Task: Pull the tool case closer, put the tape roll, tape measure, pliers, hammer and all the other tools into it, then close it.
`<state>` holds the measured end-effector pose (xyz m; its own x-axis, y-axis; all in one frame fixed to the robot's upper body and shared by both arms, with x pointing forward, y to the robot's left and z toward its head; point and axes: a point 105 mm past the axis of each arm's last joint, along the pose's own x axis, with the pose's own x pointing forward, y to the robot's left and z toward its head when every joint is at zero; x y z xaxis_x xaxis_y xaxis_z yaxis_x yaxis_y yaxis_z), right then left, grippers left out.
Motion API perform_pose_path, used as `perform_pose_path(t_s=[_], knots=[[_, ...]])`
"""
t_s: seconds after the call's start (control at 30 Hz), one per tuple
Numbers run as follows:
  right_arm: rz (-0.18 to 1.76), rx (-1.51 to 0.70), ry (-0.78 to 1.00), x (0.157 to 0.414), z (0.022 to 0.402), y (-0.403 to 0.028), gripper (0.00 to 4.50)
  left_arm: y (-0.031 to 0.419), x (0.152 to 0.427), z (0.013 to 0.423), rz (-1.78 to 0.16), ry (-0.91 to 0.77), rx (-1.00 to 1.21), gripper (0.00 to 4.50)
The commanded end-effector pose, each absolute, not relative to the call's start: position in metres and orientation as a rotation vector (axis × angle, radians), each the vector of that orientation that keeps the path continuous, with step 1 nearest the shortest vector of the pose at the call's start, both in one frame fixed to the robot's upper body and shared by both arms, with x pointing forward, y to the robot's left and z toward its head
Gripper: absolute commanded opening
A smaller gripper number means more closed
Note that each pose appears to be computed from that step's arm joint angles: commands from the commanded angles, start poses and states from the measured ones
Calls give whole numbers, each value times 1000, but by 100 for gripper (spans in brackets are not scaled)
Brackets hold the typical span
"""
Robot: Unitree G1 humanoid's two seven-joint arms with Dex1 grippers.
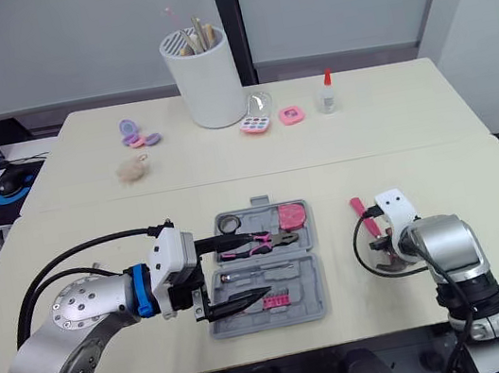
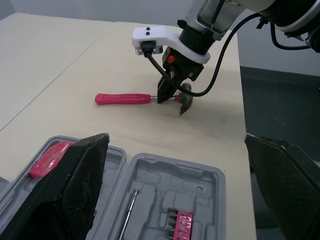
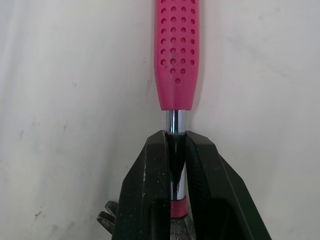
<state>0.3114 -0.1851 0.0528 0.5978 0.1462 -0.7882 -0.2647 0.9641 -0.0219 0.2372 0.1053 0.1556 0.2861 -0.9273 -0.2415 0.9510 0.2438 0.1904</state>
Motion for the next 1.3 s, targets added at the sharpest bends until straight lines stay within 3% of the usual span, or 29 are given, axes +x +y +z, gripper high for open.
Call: perform_pose_path(t_s=[0.03,0.33,0.4,0.63,1.2,1.3], knots=[[282,-121,810,318,68,-182,108,105,238,160,-1289,66,343,450],[469,-277,603,297,87,-195,348,105,234,163,-1278,48,334,450],[528,-324,525,290,87,-192,348,102,231,164,-1287,37,325,450],[437,-274,493,287,84,-200,348,99,230,166,-1304,28,325,450],[425,-291,562,299,46,-194,348,98,238,166,-1307,28,342,450],[416,-286,564,301,42,-196,292,98,238,166,-1304,28,341,450]])
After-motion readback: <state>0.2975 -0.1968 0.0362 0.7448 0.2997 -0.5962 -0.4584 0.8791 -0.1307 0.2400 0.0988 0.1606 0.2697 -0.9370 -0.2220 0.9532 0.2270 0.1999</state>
